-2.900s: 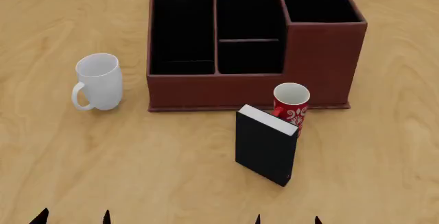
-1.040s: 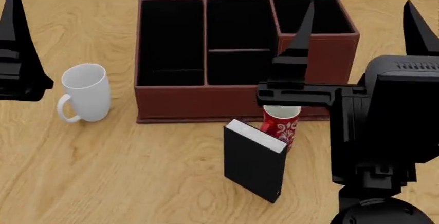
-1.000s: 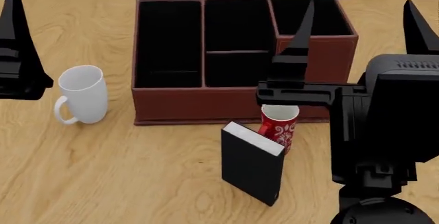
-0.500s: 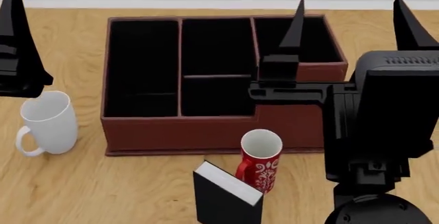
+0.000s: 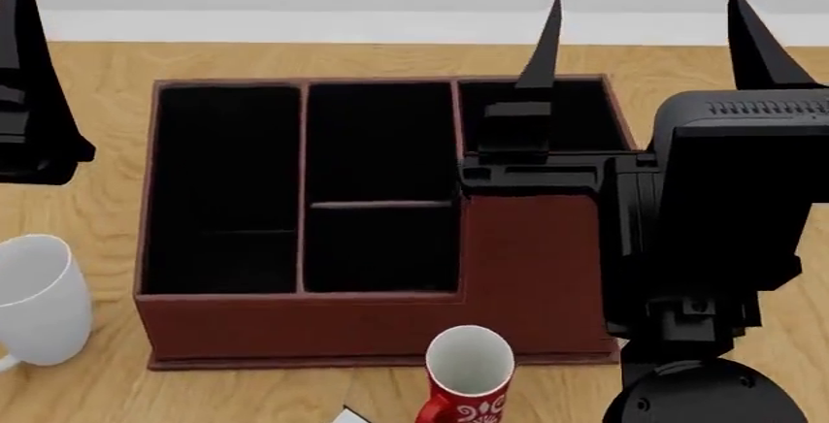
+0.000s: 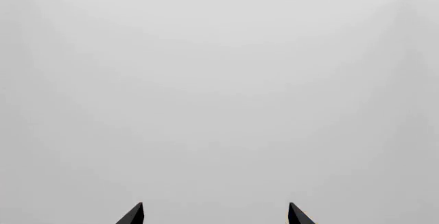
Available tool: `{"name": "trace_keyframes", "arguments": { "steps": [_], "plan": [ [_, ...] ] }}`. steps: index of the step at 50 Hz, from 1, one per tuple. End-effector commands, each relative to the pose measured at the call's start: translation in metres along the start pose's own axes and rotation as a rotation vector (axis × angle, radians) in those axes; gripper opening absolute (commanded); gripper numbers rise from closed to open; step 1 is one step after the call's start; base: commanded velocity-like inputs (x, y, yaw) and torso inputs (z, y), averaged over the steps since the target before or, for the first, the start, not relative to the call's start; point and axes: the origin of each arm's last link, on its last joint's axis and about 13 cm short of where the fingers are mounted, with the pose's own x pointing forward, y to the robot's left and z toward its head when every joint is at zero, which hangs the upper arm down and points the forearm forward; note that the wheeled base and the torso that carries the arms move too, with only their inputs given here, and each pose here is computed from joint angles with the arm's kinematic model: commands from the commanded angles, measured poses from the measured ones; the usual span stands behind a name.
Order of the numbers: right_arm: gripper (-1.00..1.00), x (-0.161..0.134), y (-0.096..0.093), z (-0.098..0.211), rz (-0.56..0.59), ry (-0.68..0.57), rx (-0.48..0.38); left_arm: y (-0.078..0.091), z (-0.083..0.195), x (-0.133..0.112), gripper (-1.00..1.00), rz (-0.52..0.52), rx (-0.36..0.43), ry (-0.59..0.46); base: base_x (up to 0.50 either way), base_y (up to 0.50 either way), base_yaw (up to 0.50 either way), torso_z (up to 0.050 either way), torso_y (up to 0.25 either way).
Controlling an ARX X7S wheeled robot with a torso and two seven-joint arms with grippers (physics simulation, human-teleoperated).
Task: Pick up the book and place it in the right compartment of the caddy.
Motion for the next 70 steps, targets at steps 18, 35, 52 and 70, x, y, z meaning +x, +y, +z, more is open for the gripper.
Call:
{"name": "trace_keyframes", "arguments": {
  "steps": [18, 35, 52, 70],
  "plan": [
    [1.00, 0.001, 0.000, 0.004, 0.015, -0.007, 0.007, 0.001, 0.003, 0.003, 1.00, 0.005, 0.001, -0.014, 0.23, -0.05, 0.00, 0.000, 0.001],
    [1.00, 0.009, -0.021, 0.033, 0.242, 0.125, 0.058, 0.004, 0.008, 0.001, 1.00, 0.019, 0.005, -0.030, 0.00, 0.00, 0.00, 0.000, 0.000],
    [1.00, -0.011, -0.020, 0.040, 0.678, 0.390, 0.030, 0.004, 0.010, -0.001, 1.00, 0.026, 0.001, -0.043, 0.00, 0.00, 0.00, 0.000, 0.000],
    [1.00, -0.030, -0.010, 0.032, 0.941, 0.613, -0.091, 0.006, 0.011, -0.003, 1.00, 0.038, 0.006, -0.050, 0.00, 0.00, 0.00, 0.000, 0.000]
  ]
}}
